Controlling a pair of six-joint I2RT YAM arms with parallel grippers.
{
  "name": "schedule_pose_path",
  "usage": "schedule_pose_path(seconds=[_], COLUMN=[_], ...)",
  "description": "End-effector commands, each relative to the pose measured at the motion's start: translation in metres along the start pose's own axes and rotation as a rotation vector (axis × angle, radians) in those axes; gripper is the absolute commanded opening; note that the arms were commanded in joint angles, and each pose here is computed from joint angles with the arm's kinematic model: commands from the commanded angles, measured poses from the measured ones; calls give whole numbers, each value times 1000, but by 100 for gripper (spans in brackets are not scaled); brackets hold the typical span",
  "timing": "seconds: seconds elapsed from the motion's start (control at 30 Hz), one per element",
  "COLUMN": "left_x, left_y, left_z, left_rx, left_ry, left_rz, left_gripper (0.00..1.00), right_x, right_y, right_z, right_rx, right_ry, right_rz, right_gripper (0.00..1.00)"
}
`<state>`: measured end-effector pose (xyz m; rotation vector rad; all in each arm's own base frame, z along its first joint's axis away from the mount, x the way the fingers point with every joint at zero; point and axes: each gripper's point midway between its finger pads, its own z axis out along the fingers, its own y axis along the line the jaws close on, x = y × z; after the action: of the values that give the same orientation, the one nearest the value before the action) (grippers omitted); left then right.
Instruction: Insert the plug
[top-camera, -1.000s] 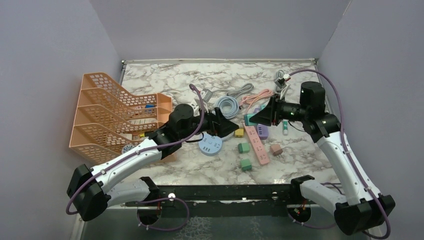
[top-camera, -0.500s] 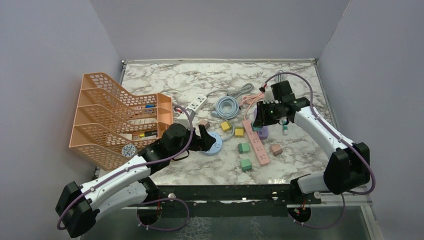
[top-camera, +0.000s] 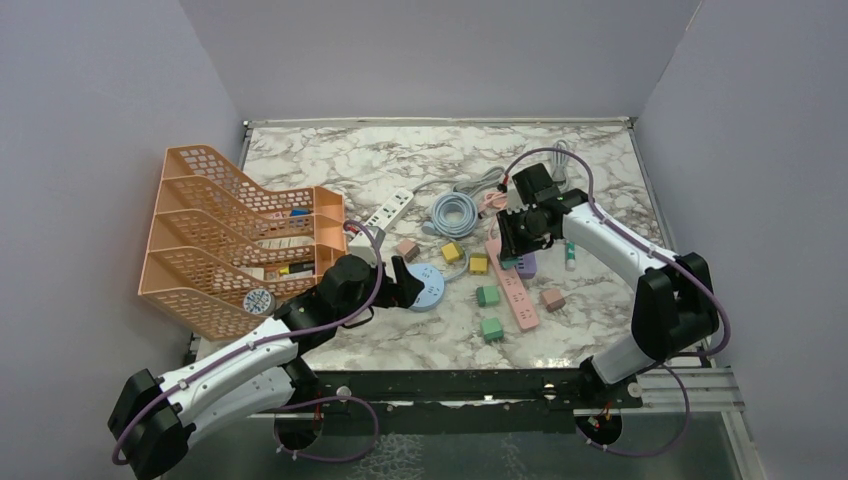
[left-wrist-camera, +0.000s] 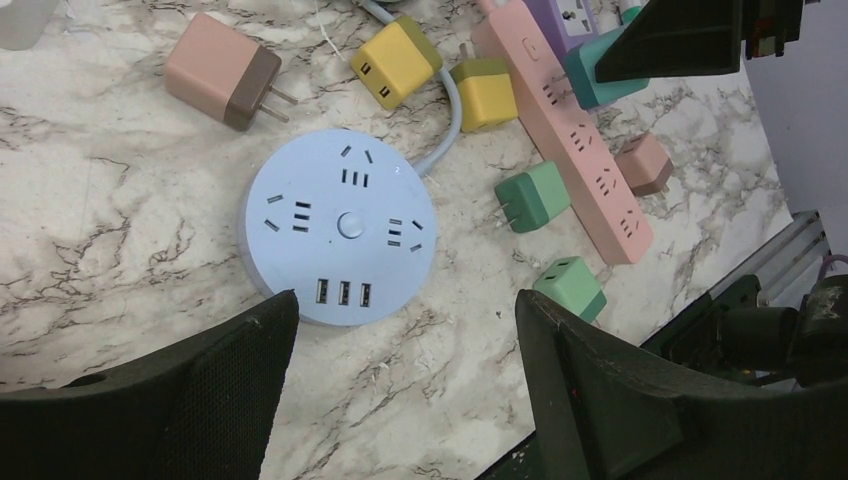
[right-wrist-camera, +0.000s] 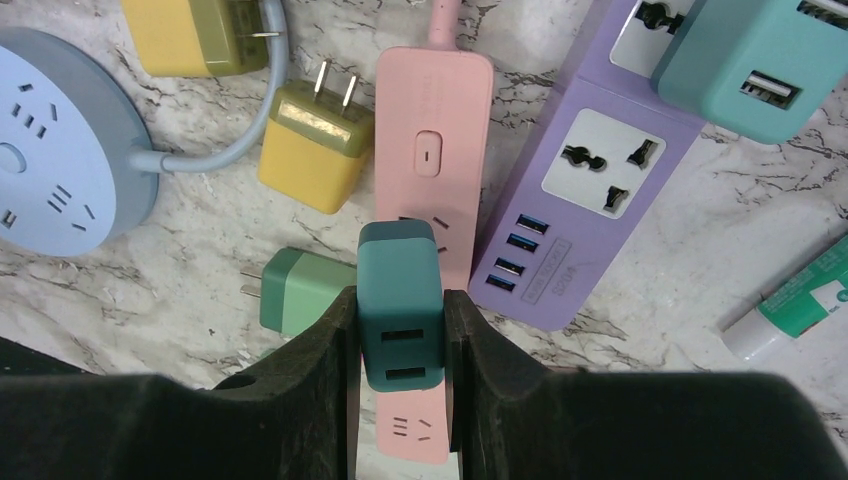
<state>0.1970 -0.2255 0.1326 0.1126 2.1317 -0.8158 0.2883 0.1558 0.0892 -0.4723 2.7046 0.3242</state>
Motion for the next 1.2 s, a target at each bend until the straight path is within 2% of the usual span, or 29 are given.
schedule_pose_path(seconds=[0.0,0.6,1.17], left_x=[-11,-12,-16], left_y=[3,1,5], left_z=[0,6,5], left_rx=[-12,-14,-41], left_ry=[-56,-51,-62], left_rz=[24,35,34], left_gripper=[82,82,82], right_x=[-8,4,30], right_y=[-4,1,-13], right_z=[0,16,30], right_rx=[34,50,324], right_ry=[-5,21,93], right_rz=[-13,-10,48], right_gripper=[1,1,1])
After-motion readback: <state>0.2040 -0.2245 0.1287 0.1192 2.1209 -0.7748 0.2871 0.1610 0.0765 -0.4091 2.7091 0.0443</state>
